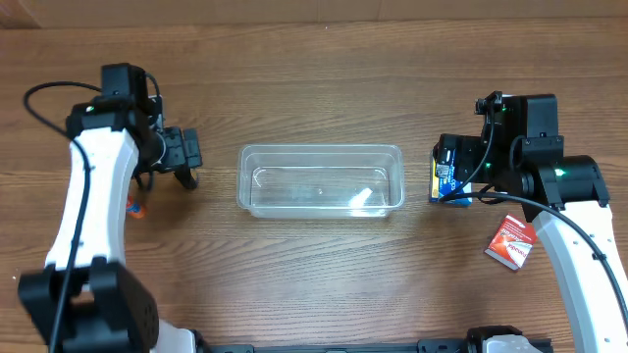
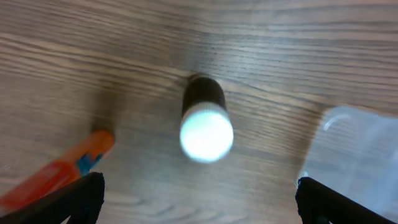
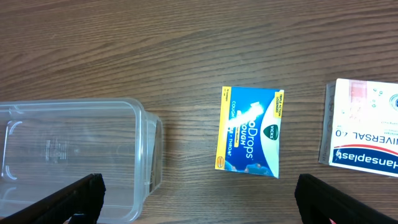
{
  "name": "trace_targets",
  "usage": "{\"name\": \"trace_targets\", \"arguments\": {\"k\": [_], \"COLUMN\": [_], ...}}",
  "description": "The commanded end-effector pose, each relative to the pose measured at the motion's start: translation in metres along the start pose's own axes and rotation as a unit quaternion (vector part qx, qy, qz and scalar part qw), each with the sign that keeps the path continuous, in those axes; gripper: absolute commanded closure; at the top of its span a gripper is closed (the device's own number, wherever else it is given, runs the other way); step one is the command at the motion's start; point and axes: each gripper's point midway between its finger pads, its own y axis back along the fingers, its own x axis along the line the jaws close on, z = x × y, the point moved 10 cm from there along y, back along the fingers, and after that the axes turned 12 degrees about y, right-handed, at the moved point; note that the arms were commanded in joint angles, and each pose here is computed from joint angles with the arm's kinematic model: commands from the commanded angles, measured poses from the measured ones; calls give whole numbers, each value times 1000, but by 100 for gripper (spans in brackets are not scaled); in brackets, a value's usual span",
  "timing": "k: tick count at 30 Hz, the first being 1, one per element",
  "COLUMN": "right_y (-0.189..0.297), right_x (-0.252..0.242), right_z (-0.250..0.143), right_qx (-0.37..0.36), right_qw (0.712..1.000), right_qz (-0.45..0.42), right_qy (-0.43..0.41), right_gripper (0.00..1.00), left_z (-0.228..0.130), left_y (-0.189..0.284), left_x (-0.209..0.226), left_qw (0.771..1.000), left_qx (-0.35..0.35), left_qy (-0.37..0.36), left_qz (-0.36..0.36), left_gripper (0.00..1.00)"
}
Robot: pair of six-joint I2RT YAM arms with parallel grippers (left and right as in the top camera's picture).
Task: Pack container
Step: 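Move left gripper down and grasp the black white-capped bottle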
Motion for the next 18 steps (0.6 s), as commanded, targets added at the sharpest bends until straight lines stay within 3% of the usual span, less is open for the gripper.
{"name": "trace_targets", "arguments": {"k": [1,4,7,13,16,18], "right_y": [10,10,10,10,10,10], "right_x": [2,2,2,2,2,2], "right_z": [8,8,7,7,7,7], "right_qx": [-20,-20,-19,-19,-19,-19], "right_qw": [1000,1000,1000,1000,1000,1000], "right_qz": [1,1,1,1,1,1], "right_qy": [7,7,7,7,7,7], "right_gripper": [0,0,0,0,0,0], "left_z": [10,15,17,20,20,20], "left_y": [-22,-39,-49,-53,-53,-53], "left_x": [-5,-6,-7,-8,-8,-8], "left_qw": [1000,1000,1000,1000,1000,1000], "left_qx": [14,20,29,24,24,24], "left_qy": [-1,-1,0,-1,-1,0], "left_qz": [-3,3,5,4,4,4], "left_gripper": [0,0,7,42,66,71]}}
